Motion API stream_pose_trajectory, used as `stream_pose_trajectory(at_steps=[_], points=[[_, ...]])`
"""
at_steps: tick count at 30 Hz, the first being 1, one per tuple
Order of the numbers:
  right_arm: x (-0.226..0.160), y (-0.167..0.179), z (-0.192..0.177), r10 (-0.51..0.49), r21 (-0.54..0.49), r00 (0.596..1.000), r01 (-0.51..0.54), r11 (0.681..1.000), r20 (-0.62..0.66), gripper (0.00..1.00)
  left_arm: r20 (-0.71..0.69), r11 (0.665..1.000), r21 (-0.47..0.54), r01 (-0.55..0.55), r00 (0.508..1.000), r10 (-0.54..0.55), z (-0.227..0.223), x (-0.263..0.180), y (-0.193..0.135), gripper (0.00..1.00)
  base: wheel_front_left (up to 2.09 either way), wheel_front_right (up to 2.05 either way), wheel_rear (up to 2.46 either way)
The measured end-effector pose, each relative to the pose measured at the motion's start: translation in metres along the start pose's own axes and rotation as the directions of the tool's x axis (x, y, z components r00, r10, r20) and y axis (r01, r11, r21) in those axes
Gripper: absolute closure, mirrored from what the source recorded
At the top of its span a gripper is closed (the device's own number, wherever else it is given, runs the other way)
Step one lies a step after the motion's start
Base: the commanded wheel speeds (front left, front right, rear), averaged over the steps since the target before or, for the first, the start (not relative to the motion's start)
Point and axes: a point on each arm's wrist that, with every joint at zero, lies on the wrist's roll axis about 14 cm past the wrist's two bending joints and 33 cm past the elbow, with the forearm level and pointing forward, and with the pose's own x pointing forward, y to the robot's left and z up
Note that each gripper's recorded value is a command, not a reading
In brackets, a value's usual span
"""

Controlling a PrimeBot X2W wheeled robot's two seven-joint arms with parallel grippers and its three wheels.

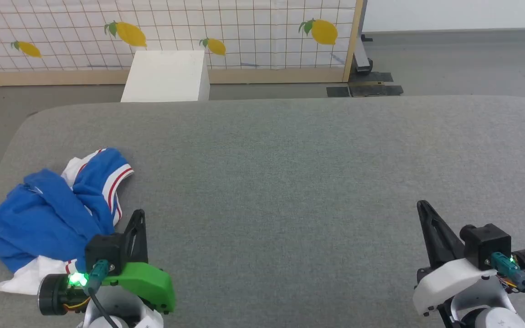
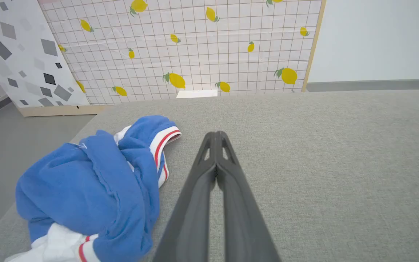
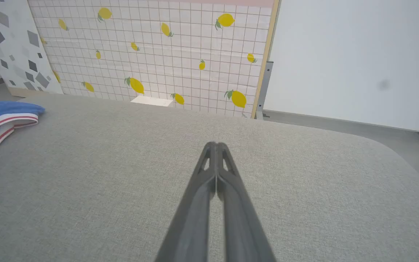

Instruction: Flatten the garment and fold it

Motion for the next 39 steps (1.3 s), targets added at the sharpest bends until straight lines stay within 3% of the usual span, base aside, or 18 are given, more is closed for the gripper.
stream_pose_trajectory(at_steps=[27, 28, 39], points=[[0.0000, 0.0000, 0.0000, 0.000, 0.000, 1.000, 0.000, 1.000, 0.000, 1.00, 0.000, 1.000, 0.000, 0.000, 1.000, 0.000, 0.0000, 0.0000, 0.0000, 1.00, 0.00, 0.00, 0.00], [0.0000, 0.0000, 0.0000, 0.000, 0.000, 1.000, 0.000, 1.000, 0.000, 0.00, 0.000, 1.000, 0.000, 0.000, 1.000, 0.000, 0.0000, 0.0000, 0.0000, 0.00, 0.00, 0.00, 0.00], [-0.0007, -0.0021, -0.0018, -0.006, 0.005, 1.000, 0.006, 1.000, 0.000, 0.00, 0.000, 1.000, -0.012, 0.013, 1.000, -0.013, -0.0019, 0.0001, -0.0043, 0.00, 0.00, 0.00, 0.00]])
